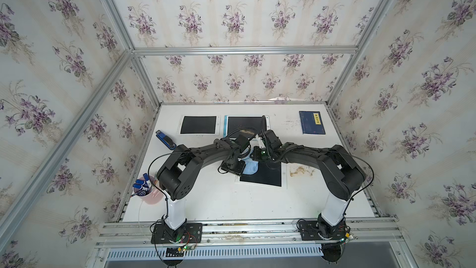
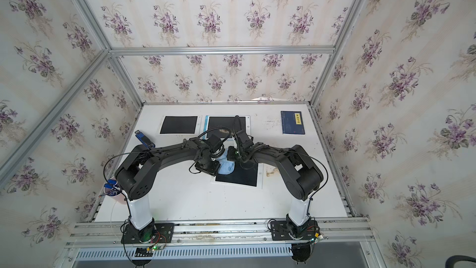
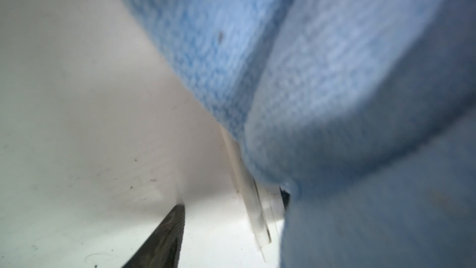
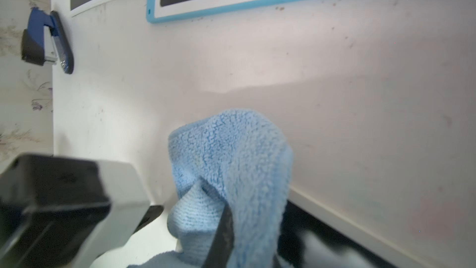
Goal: Wipe the drawing tablet
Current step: Wipe the dirt from the drawing tablet.
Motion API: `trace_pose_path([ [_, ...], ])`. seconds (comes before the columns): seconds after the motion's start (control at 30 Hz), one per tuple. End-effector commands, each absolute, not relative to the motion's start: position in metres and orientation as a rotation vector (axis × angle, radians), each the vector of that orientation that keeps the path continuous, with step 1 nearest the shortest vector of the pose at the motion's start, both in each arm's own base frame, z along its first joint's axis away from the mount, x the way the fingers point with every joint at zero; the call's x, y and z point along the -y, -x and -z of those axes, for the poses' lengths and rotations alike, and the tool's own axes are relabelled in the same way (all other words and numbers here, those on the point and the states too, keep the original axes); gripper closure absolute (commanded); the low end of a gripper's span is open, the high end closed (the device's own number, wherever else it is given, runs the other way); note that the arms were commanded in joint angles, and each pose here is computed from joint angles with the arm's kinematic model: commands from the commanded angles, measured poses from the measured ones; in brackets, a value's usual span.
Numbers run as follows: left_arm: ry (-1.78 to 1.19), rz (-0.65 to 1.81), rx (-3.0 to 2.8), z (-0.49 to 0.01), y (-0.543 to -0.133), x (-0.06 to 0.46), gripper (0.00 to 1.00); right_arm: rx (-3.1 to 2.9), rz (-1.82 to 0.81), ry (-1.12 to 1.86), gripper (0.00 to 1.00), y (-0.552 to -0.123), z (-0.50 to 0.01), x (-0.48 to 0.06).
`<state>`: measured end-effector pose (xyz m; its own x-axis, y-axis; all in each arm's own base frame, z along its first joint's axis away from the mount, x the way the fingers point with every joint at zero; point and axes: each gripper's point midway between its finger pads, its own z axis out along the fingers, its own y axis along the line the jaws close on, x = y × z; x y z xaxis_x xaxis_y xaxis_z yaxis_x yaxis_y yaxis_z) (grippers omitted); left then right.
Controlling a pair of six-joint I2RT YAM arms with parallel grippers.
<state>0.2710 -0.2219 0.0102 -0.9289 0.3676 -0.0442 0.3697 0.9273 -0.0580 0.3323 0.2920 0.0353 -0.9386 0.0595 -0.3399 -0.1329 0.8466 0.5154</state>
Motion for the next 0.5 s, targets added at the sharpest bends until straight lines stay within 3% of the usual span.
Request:
trace_pose_path([
  [0.0,-0.587,-0.093,-3.094,-0.001,-0.263,0.195,0.37,-2.652,-0.688,-0.052,1.0,-0.349,-0.029,-0.284],
  [0.23,-0.581,-0.096,-3.092,-0.002,-0.261,0.192,0.37,-2.535,-0.402,-0.346,1.0,-0.374,-0.042,-0.225],
  [0.37,-0.58,-0.102,-3.086,-0.003,-0.26,0.191,0.37,-2.456,-0.238,-0.432,1.0,-0.365,-0.064,-0.185],
  [0.47,-0.579,-0.1,-3.084,-0.004,-0.261,0.191,0.37,-2.409,-0.281,-0.39,1.0,-0.354,-0.084,-0.18],
])
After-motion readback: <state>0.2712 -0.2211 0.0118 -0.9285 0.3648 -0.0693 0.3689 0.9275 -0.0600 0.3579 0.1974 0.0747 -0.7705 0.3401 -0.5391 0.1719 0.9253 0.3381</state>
